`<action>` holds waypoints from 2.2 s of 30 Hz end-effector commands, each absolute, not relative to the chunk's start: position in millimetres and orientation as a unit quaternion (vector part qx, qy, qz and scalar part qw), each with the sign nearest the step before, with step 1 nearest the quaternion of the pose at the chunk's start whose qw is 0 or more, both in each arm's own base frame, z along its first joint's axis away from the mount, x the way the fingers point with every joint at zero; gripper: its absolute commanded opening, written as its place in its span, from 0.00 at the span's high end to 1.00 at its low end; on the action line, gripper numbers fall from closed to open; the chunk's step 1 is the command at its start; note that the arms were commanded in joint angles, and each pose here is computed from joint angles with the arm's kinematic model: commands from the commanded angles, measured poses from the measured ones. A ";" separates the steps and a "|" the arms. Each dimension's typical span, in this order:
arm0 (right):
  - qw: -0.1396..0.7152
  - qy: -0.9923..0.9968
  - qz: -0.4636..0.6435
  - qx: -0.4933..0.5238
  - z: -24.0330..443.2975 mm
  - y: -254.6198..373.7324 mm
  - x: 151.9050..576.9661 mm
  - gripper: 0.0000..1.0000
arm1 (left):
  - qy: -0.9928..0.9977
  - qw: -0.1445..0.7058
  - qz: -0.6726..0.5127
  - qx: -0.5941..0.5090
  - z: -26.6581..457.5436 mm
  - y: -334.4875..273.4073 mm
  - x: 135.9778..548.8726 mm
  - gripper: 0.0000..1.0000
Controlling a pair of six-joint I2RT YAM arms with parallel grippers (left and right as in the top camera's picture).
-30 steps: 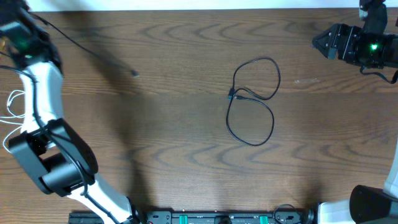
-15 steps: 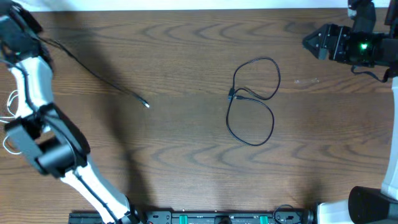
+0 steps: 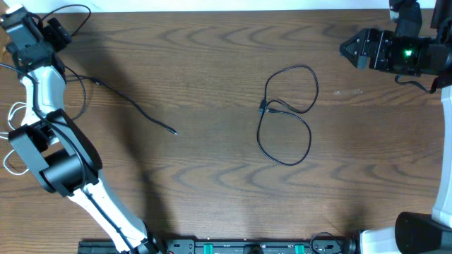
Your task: Untangle cables
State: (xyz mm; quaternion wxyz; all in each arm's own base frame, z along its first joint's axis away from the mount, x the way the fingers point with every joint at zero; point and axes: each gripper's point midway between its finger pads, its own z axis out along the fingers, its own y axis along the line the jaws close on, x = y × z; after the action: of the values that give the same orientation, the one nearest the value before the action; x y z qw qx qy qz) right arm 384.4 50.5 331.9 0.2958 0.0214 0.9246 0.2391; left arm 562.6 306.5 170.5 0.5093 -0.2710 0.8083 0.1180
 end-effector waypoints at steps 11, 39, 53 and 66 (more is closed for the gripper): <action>0.292 0.927 0.233 0.028 329.5 49.9 384.1 0.18 | 0.830 0.471 -0.098 -0.283 296.2 200.0 491.9 0.02; 0.286 0.931 0.228 0.019 323.4 49.4 382.5 0.20 | 0.919 0.133 -0.054 -0.368 30.1 47.4 367.3 0.28; 0.276 0.933 0.229 0.019 318.2 51.3 380.3 0.20 | 0.932 0.105 -0.050 -0.345 -4.1 27.5 368.1 0.45; 0.278 0.933 0.229 0.019 318.6 51.2 381.0 0.20 | 0.929 0.124 -0.054 -0.344 -23.6 30.5 386.9 0.92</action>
State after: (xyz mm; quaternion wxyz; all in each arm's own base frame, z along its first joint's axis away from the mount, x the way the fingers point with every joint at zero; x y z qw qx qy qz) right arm 381.3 48.2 321.6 0.2811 0.0260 0.9315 0.2294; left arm 391.9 30.3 -0.6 0.1415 -0.3422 0.9270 -0.0601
